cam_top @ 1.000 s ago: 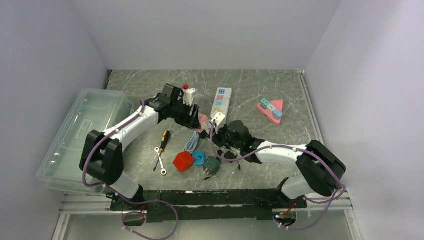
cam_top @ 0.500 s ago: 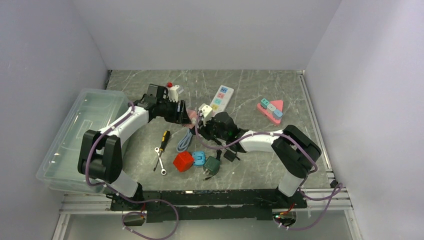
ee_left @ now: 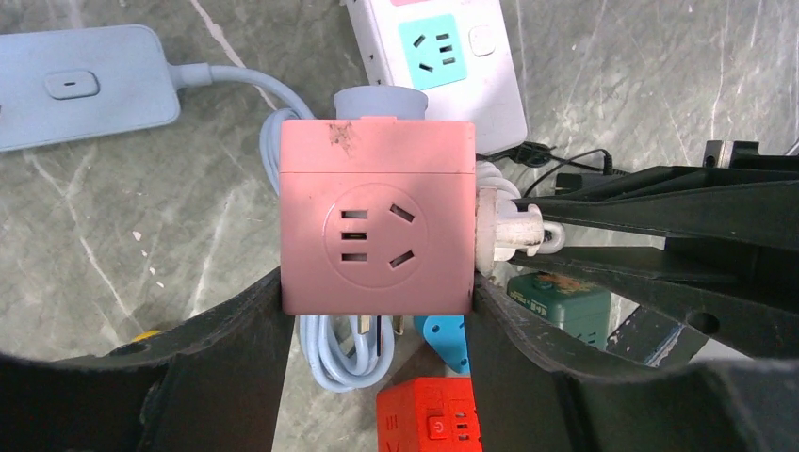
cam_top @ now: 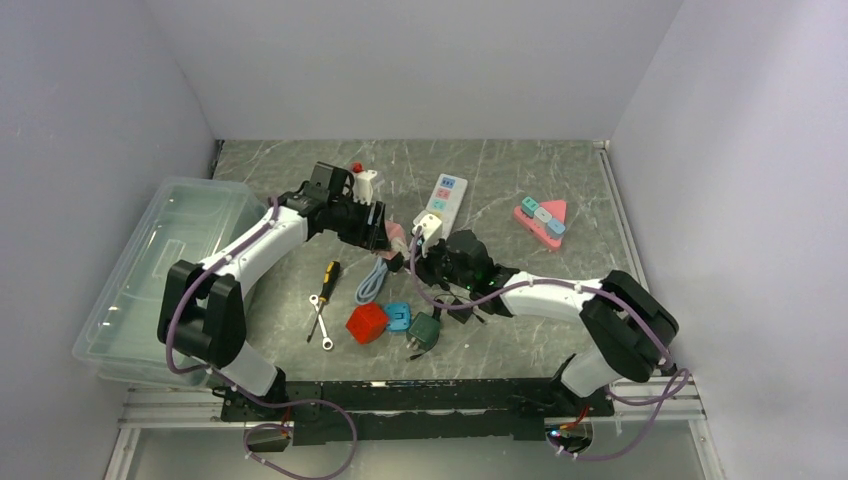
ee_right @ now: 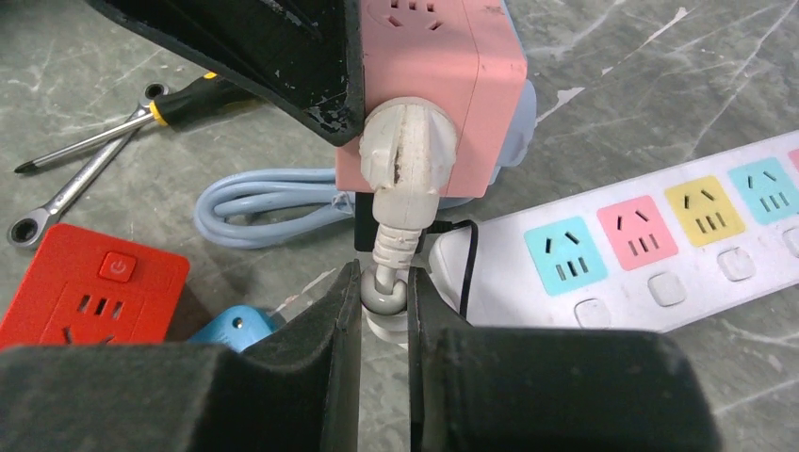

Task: Pull the plug off the socket
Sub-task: Remove the plug from the socket.

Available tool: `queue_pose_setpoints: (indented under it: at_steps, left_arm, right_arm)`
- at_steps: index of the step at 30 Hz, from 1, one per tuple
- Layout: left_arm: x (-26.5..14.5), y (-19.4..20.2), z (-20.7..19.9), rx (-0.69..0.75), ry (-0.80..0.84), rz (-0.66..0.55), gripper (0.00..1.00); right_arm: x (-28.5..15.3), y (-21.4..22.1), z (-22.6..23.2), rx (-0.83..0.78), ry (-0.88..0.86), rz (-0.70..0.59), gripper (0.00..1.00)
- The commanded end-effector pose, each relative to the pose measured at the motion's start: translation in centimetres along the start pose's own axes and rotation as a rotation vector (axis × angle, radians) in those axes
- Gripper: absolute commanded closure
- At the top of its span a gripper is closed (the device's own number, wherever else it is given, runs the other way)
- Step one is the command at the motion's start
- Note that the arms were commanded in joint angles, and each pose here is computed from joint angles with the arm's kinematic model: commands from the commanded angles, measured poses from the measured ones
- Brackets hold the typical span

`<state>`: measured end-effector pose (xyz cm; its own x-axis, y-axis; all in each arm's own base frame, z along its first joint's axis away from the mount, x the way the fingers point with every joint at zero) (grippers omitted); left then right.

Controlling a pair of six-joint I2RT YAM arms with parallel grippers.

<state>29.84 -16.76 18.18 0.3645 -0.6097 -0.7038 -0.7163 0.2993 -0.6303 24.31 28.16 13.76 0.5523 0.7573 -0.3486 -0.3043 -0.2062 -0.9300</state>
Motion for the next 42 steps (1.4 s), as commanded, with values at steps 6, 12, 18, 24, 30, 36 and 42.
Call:
queue_pose_setpoints:
  at_steps: [6,12,18,24,30,36,42]
  left_arm:
    - [0.1,-0.2,2.3,0.064,-0.181,0.019,1.00]
    - [0.1,-1.0,0.5,0.015,0.050,-0.067,1.00]
    - [-1.2,-1.9,0.0,-0.028,0.188,-0.157,1.00]
    - [-1.9,-2.2,-0.5,-0.020,0.242,-0.198,1.00]
    - [-1.6,-2.0,0.1,-0.024,0.191,-0.176,1.00]
    - [-1.9,-1.2,2.7,-0.034,-0.068,-0.086,1.00]
    - [-2.5,-0.9,4.1,-0.013,-0.216,-0.053,1.00]
  right_arm:
    - [-1.4,-4.2,0.7,-0.002,-0.015,-0.176,1.00]
    - [0.8,-2.0,0.3,0.006,-0.007,-0.088,1.00]
    - [3.3,0.3,0.2,0.055,-0.012,0.011,1.00]
    - [4.8,1.1,0.1,0.064,-0.019,0.068,1.00]
    - [4.2,0.5,0.1,0.054,-0.009,0.041,1.00]
    - [2.4,-1.1,0.1,0.043,0.011,-0.040,1.00]
    - [0.8,-2.2,0.1,0.034,0.023,-0.102,1.00]
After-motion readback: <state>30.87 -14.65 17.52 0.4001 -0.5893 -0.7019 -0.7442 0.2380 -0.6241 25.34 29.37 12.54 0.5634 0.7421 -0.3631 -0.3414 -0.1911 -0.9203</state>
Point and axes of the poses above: each gripper's point midway between its finger pads, its own x axis out along the fingers, its own z axis along the line the jaws close on, y = z × x, the point moved 7 cm from there along -x, back along the fingers, and after that the axes turned 6 degrees about x, right-handed, at the moved point
